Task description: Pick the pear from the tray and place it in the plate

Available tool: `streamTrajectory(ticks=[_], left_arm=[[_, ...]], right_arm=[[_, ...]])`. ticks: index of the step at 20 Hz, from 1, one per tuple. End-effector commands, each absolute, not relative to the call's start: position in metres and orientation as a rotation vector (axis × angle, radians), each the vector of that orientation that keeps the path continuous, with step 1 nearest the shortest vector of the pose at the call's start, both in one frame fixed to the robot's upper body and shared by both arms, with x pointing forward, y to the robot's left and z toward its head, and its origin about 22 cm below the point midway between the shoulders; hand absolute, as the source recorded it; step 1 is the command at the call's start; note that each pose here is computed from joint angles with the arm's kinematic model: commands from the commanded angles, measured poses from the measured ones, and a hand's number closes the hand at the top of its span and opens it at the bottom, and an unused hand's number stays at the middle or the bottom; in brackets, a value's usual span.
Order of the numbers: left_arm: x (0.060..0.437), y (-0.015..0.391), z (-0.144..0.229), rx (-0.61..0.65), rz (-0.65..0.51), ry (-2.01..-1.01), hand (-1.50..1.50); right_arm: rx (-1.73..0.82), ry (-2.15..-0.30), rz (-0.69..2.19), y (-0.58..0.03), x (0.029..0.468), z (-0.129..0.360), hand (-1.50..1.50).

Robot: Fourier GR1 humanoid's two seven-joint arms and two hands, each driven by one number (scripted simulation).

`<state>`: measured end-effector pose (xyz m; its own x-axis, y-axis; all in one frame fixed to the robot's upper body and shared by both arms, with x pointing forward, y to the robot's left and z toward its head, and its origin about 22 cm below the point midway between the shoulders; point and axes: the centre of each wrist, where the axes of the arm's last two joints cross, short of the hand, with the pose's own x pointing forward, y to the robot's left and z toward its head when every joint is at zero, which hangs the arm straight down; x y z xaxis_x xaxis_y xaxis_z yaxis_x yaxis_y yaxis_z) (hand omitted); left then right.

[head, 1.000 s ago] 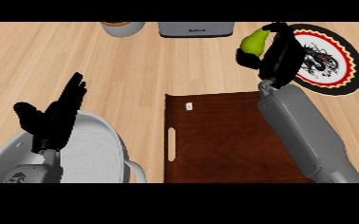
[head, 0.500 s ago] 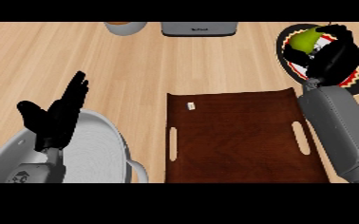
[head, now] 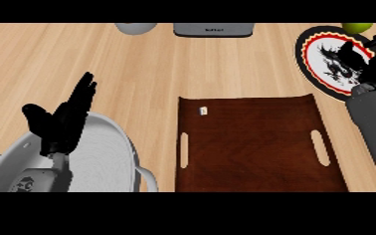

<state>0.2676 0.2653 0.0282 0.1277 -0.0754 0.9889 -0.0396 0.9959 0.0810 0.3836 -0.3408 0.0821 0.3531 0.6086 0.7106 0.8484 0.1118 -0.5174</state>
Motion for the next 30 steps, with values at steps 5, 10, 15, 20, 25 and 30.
streamTrajectory(ticks=[5,10,15,20,25,30], left_arm=[[0.258,0.234,-0.003,-0.037,-0.043,-1.269,0.0],[0.251,0.242,-0.011,-0.038,-0.038,-1.248,0.0],[0.256,0.235,-0.004,-0.033,-0.045,-1.252,0.0],[0.25,0.235,-0.011,-0.031,-0.04,-1.239,0.0],[0.238,0.237,-0.025,-0.003,-0.014,-1.209,0.0],[0.243,0.256,-0.022,0.001,0.004,-1.204,0.0]], right_arm=[[-1.467,-1.011,-0.163,-0.393,0.371,0.057,-1.5],[-1.325,-1.076,-0.151,-0.397,0.373,0.058,-1.5],[-1.235,-1.275,-0.209,-0.397,0.375,0.064,-1.5],[-1.22,-1.421,-0.417,-0.413,0.375,0.084,-1.5],[-1.106,-1.448,-0.525,-0.443,0.353,0.07,-1.5],[-0.933,-1.536,-0.488,-0.467,0.329,0.053,-1.5]])
